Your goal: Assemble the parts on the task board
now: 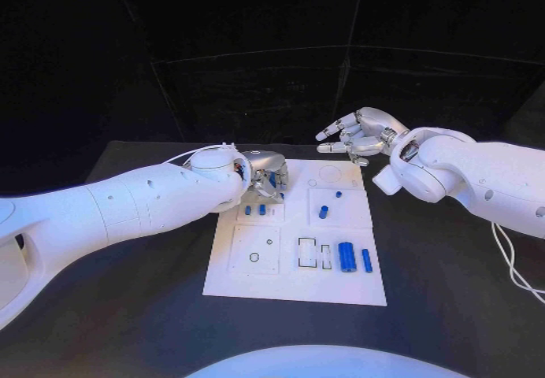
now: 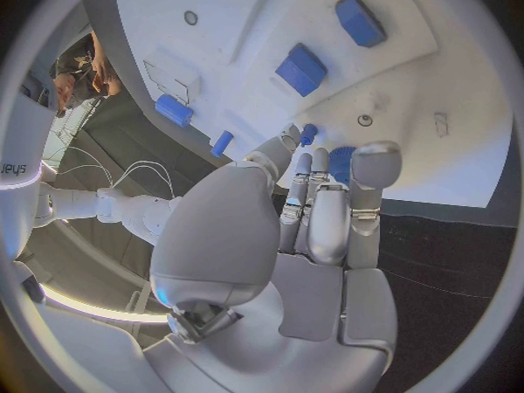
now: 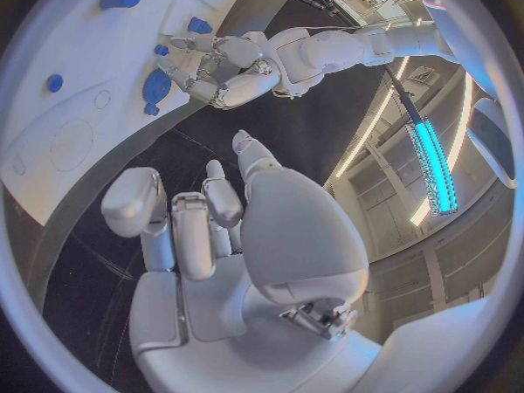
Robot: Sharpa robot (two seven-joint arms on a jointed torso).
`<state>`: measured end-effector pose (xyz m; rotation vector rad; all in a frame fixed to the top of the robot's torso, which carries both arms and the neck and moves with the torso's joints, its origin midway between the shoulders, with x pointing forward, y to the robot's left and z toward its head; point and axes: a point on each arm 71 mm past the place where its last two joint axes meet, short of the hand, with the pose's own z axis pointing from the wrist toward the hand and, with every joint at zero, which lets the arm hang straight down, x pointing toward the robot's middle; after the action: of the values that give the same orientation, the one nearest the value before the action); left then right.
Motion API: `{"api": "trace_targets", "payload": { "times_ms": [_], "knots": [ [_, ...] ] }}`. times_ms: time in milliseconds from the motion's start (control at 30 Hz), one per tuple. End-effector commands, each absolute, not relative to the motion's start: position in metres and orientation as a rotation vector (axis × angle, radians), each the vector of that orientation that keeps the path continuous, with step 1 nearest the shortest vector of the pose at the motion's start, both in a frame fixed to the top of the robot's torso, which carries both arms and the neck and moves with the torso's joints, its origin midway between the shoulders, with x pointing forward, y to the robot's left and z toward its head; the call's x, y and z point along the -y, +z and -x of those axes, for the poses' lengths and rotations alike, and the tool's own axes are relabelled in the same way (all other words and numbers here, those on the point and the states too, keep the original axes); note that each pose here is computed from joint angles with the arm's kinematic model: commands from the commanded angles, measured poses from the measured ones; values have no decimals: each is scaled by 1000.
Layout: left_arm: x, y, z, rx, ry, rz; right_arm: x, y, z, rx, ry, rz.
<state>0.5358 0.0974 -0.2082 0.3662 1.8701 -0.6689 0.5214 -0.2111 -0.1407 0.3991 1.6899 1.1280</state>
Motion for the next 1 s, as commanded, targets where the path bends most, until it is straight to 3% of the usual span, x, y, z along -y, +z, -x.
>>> {"api": "trace_targets", "payload": {
  "times_ms": [33,1000],
  "knots": [
    [-97,-211,-537,-1905,-635,-389,210,-139,-521,-1689,1139,-390],
    [-90,-218,-542,-1939,-623,-403,206,-139,-521,-1692,1147,-384]
  ]
}}
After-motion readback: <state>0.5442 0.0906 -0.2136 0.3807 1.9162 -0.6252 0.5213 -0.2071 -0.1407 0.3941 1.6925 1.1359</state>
